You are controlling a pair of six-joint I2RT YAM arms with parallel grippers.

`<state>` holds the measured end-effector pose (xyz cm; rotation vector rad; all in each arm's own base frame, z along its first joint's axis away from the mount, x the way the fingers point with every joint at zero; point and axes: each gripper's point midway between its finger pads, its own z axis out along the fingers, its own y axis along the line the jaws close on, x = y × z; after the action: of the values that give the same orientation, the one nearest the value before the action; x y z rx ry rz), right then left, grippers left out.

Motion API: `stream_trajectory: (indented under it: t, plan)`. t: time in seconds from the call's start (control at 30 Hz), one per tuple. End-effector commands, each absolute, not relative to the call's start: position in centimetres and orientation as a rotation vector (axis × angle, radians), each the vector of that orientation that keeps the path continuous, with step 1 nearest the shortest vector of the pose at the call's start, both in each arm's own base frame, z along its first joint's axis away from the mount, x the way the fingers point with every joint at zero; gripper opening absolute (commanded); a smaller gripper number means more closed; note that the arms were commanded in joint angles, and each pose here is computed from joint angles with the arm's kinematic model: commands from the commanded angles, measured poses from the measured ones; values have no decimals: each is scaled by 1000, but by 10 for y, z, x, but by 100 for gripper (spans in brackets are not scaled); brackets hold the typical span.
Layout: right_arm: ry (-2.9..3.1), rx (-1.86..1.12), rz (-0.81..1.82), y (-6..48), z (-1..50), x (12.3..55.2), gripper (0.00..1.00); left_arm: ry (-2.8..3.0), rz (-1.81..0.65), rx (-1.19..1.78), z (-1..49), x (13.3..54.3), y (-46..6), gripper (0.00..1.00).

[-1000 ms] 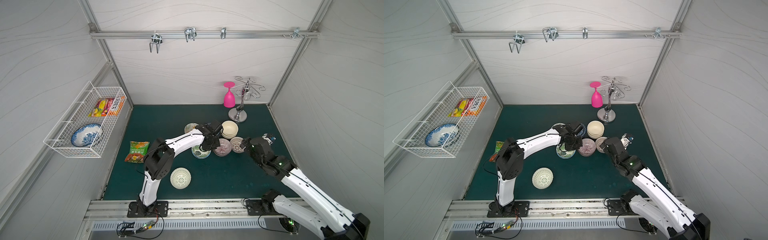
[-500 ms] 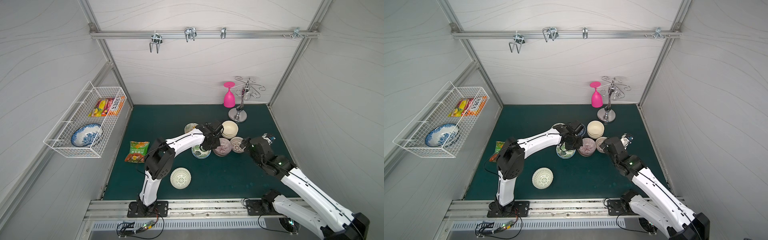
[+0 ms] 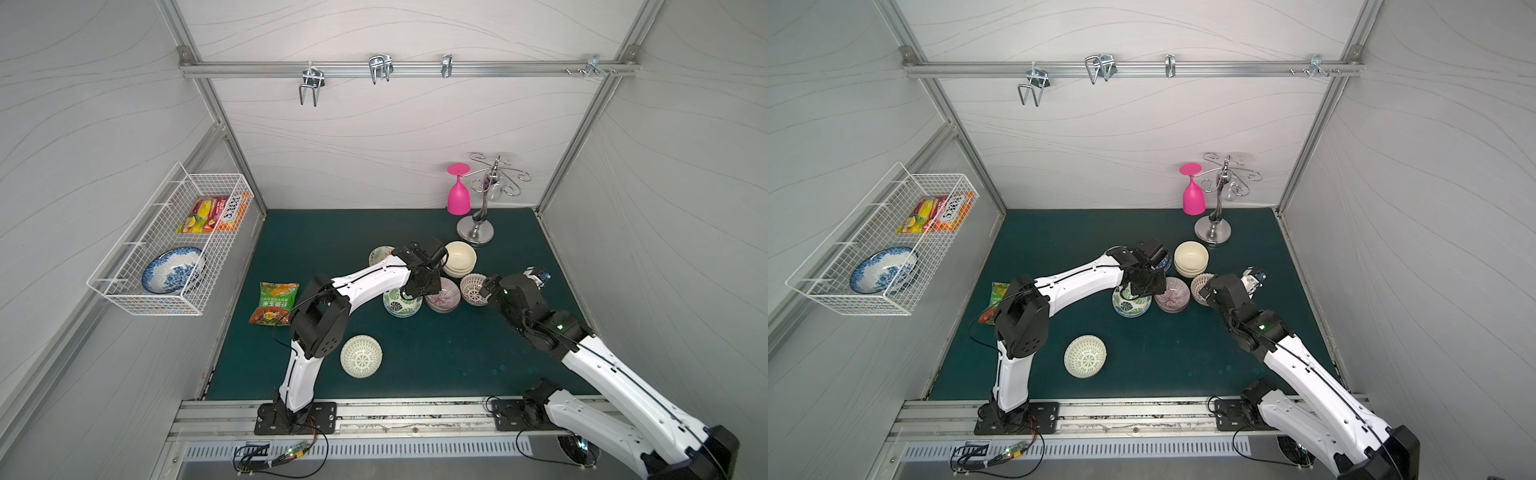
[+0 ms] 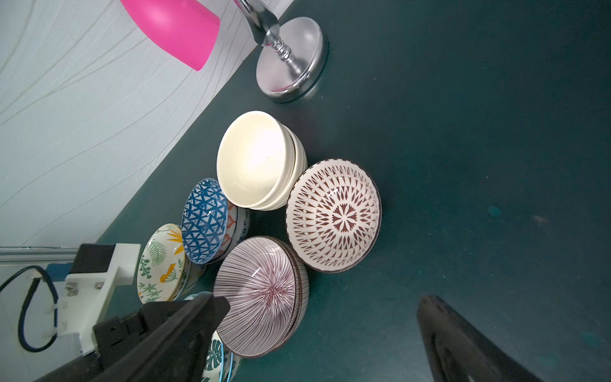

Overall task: Stack the bowls
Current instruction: Place the bowl on the bowl, then move the bowl to the center of the board.

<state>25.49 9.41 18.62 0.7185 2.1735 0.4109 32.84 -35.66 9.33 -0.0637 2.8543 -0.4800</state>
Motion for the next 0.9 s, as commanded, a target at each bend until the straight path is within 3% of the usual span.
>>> stream_trajectory:
  t: [0.0,0.17,0.4,0.67,0.8,0.87]
  plan:
    - [2223,674,431,102,186,256,99,2795,-505,-38,111,339,-366,45]
    - [2374,667,463,108,174,265,99,2770,-486,-35,127,338,-358,49]
    - [2530,831,490,65,141,270,96,2684,-469,-74,159,328,-329,49]
    - [2621,861,613,51,110,286,85,2552,-393,-120,186,285,-250,51]
    - [2662,810,610,53,103,301,69,2479,-315,-168,187,259,-195,63]
    - [2677,820,600,52,97,305,63,2452,-303,-188,186,250,-175,76]
